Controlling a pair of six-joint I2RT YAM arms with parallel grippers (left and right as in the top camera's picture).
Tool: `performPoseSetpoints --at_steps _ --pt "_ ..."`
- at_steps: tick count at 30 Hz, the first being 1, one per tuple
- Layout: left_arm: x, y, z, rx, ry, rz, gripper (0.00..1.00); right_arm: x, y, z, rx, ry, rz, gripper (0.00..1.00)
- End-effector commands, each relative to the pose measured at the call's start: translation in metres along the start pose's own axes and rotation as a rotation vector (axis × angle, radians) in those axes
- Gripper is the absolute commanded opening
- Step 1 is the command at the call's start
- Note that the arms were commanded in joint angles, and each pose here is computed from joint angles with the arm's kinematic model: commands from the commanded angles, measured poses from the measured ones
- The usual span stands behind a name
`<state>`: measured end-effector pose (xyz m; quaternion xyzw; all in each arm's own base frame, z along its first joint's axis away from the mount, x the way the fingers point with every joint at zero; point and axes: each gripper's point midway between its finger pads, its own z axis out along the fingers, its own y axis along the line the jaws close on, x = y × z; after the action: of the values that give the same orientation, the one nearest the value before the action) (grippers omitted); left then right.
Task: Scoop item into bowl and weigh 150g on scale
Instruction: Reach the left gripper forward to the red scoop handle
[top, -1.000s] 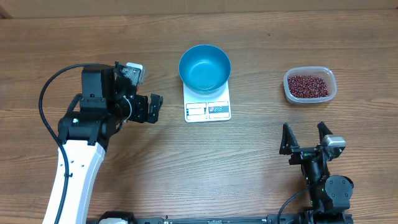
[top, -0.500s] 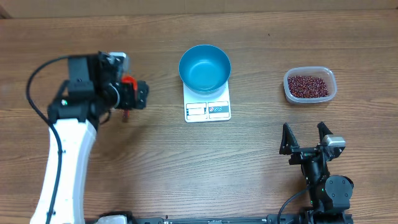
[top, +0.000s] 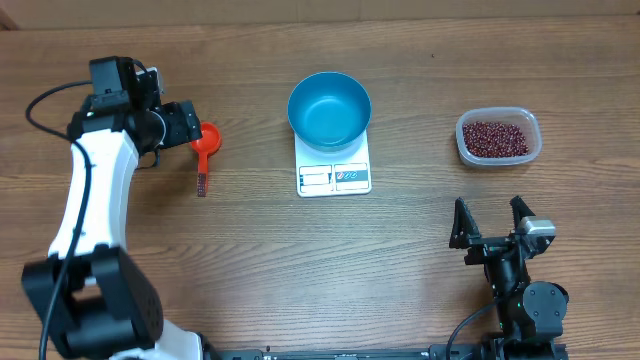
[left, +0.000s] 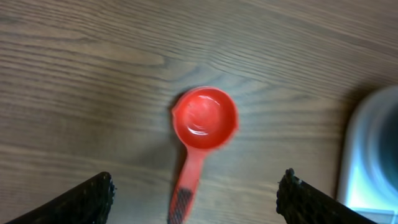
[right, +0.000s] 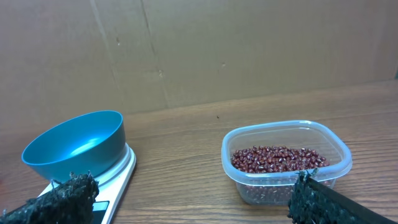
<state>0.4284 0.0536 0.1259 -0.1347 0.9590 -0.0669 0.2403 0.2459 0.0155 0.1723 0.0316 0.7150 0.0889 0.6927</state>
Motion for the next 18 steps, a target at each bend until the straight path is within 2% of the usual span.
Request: performPoseSetpoints --at_steps 1,12,18 --pt "-0.007 0.007 0.020 -0.022 -0.002 -0.034 0.84 0.002 0.001 0.000 -0.005 -0.004 -0.004 1.00" --pt "0.001 0.001 0.095 -0.017 0.035 0.003 0.73 0.002 0.001 0.000 -0.005 -0.004 -0.004 1.00" --pt "0.005 0.003 0.111 -0.021 0.047 0.002 0.61 0.002 0.001 0.000 -0.005 -0.004 -0.004 1.00"
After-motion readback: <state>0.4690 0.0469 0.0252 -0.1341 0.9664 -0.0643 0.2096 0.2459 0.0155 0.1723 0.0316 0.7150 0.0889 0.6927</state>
